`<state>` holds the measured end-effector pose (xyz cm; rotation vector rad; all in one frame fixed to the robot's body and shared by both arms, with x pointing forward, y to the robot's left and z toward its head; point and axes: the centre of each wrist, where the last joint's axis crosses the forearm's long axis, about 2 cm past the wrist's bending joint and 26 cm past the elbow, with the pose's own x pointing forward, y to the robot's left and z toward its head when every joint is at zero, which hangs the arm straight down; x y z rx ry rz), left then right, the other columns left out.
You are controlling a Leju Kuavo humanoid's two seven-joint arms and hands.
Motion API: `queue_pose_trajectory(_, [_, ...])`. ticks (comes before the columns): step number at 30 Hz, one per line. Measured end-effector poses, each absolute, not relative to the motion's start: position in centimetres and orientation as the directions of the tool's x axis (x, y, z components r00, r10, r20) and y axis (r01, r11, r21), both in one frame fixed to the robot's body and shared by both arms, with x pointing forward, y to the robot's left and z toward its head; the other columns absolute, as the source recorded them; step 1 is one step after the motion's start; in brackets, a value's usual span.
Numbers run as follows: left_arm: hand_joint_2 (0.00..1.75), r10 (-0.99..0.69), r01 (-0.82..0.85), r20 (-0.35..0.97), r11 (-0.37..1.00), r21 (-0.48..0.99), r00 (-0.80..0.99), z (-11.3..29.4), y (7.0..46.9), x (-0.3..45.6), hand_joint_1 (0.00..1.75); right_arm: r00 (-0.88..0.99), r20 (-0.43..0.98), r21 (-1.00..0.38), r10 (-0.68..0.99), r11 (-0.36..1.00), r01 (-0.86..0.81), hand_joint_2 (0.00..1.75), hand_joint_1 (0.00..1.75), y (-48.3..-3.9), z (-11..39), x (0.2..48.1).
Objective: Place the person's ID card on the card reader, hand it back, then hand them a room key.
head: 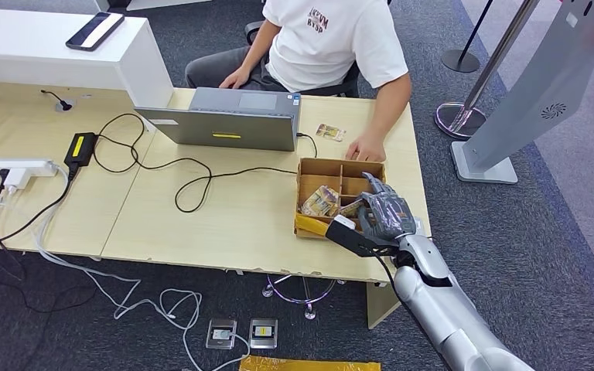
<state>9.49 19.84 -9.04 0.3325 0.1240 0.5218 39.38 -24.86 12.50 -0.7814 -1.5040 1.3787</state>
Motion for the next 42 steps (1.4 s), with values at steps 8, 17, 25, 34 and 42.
queue_pose_trajectory(8, [0.00,0.508,-0.468,-0.032,0.814,0.343,0.861,-9.0,19.8,9.5,0.00,-0.373,0.209,-0.976,0.904,0.171,-0.134,1.75,1.75,-24.9,12.5,39.4])
queue_pose_trajectory(17, [0.00,0.507,-0.468,-0.030,0.815,0.342,0.861,-9.0,19.7,9.5,0.00,-0.360,0.210,-0.977,0.909,0.180,-0.114,1.75,1.75,-25.0,12.9,39.6])
queue_pose_trajectory(25, [0.00,0.517,-0.482,-0.008,0.802,0.352,0.856,-9.1,19.9,9.2,0.00,-0.325,0.188,-0.962,0.927,0.240,0.128,1.75,1.75,-28.2,20.0,43.9])
queue_pose_trajectory(34, [0.00,0.542,-0.502,-0.007,0.782,0.370,0.840,-9.2,20.3,8.8,0.00,-0.265,0.188,-0.920,0.946,0.263,0.290,1.75,1.75,-32.1,26.7,46.6])
queue_pose_trajectory(42, [0.00,0.550,-0.508,-0.009,0.777,0.371,0.835,-9.2,20.3,8.8,0.00,-0.258,0.188,-0.911,0.948,0.266,0.316,1.75,1.75,-32.8,27.5,46.8])
